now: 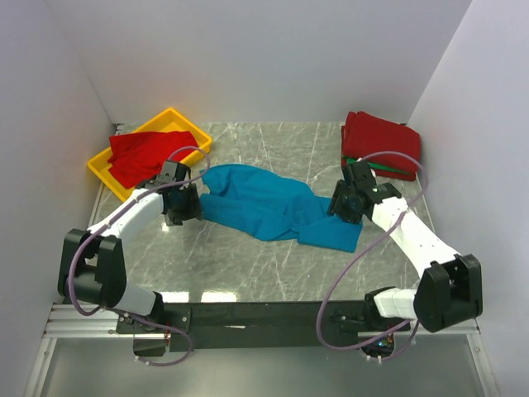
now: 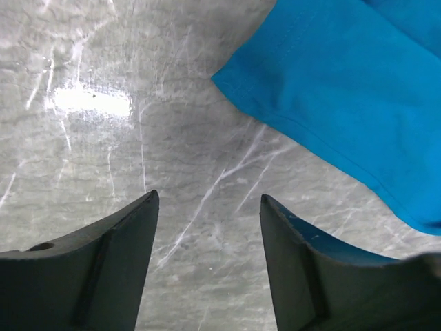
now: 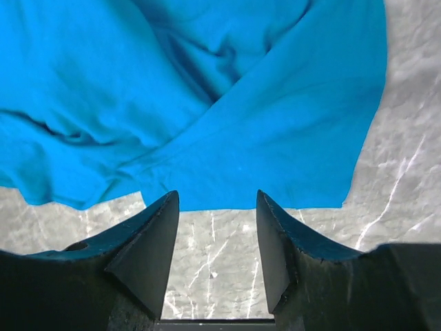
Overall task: Fold and stack the t-shirts
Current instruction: Flatten the tshirt out
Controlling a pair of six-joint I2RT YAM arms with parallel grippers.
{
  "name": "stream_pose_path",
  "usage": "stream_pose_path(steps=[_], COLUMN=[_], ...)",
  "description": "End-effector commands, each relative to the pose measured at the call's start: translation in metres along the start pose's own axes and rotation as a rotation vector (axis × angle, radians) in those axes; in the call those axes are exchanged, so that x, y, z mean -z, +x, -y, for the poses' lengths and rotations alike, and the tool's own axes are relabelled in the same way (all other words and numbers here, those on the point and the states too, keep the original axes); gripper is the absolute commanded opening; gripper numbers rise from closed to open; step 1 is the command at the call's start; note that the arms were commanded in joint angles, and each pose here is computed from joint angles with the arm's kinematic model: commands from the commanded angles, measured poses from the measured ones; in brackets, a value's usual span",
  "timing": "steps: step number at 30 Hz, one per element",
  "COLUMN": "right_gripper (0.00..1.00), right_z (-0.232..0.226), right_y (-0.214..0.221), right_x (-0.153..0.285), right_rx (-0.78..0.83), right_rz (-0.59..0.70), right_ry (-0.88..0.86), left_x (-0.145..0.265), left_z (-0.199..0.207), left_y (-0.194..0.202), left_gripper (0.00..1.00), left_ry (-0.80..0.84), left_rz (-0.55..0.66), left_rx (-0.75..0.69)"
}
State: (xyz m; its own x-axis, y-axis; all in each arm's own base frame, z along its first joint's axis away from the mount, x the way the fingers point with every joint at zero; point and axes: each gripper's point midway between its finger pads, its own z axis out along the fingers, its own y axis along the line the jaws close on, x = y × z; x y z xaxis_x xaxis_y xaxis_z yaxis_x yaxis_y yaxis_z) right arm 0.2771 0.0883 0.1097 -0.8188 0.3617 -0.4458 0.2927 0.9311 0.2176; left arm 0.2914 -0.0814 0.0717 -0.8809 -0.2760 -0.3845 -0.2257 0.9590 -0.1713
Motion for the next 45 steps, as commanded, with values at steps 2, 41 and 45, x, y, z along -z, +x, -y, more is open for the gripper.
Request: stream_pose_path(steps=[2,41,45], right_gripper=[0.56,0.56,0.56], right_z=[-0.008,-0.01,-0.009], right_y=[0.003,0.014,0.017], right_x=[0.006,0.008,0.007], right_rx=[-0.042,-0.066,-0.068], right_rz=[0.035,0.024,0.014], right_ry=[-0.075,-0.121,-0.116], left_x=[-0.01,-0.075,-0.075], left_z=[0.006,0.021,0.027], left_y=[-0.007,-0.031,-0.018], left_gripper=[0.64,0.29,0.17], left_ry=[0.027,0.104,0.16], left_rz=[0.037,-0.027,-0.057], left_rx=[0.017,-0.002,0.016])
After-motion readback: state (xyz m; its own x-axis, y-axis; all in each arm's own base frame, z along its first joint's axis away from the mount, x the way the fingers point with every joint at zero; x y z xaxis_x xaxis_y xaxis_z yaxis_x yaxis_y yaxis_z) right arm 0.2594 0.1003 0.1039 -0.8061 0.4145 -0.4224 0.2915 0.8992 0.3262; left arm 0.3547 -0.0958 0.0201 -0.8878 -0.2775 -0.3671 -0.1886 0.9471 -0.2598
